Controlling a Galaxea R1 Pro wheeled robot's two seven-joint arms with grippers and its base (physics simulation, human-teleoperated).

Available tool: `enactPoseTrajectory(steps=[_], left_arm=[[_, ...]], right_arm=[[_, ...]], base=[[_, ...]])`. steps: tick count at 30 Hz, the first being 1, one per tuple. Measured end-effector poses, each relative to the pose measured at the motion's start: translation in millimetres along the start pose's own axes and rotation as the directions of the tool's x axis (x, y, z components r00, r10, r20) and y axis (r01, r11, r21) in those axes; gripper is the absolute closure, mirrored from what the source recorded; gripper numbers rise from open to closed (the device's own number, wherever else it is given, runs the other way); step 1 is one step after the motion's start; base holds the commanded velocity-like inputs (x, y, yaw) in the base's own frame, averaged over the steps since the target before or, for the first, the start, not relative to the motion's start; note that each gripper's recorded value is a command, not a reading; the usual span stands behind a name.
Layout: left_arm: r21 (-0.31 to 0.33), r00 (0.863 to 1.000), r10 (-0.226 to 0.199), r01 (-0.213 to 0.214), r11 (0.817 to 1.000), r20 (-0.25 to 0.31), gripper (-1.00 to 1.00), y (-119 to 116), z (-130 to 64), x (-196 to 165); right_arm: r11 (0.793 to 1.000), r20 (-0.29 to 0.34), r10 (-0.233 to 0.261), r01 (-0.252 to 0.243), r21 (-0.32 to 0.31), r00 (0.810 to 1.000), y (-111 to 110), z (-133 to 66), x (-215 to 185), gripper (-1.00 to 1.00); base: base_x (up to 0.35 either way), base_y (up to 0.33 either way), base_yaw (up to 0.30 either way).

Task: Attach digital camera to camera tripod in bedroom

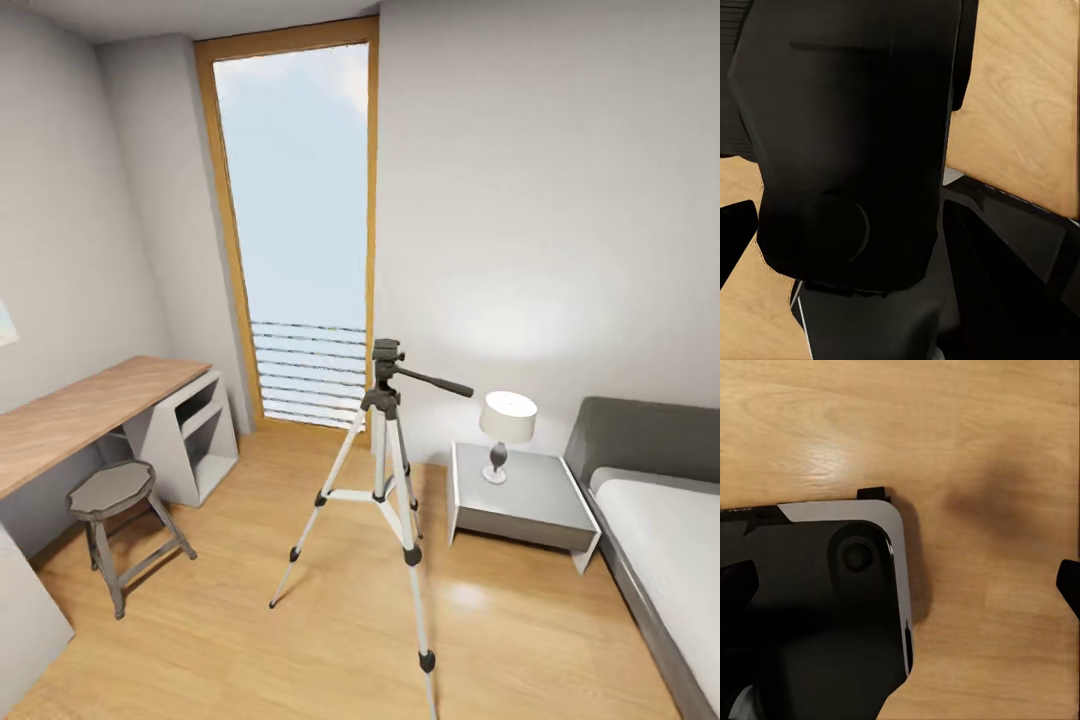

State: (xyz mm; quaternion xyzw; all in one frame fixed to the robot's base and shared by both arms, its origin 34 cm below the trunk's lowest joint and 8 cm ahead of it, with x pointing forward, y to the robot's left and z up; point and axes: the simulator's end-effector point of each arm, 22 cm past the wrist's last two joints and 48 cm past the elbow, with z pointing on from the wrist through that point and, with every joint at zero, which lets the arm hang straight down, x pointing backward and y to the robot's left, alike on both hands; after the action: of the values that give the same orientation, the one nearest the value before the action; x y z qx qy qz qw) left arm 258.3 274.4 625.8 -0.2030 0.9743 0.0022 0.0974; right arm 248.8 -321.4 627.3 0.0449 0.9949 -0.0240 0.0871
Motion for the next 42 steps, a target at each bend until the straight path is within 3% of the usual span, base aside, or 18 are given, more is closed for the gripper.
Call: enactPoseTrajectory(steps=[16,33,42], left_arm=[[0.001,1.000,0.002,-0.002,1.000,0.001,1.00,-1.2,0.1,0.0],[0.002,1.000,0.004,-0.004,1.000,0.000,1.00,-1.3,0.2,0.2],[0.003,1.000,0.005,-0.005,1.000,0.001,1.00,-1.4,0.0,0.3]], right_arm=[[1.000,0.001,0.000,0.000,-0.001,1.000,0.1,0.0,-0.1,-1.00],[1.000,0.001,-0.001,0.001,0.002,1.000,-2.6,0.1,-0.5,-1.00],[1.000,0.002,-0.001,0.001,0.004,1.000,-4.3,-0.2,-0.6,-1.00]], base=[[0.288,-0.088,0.100],[0.026,-0.003,0.001],[0.222,0.000,0.000]])
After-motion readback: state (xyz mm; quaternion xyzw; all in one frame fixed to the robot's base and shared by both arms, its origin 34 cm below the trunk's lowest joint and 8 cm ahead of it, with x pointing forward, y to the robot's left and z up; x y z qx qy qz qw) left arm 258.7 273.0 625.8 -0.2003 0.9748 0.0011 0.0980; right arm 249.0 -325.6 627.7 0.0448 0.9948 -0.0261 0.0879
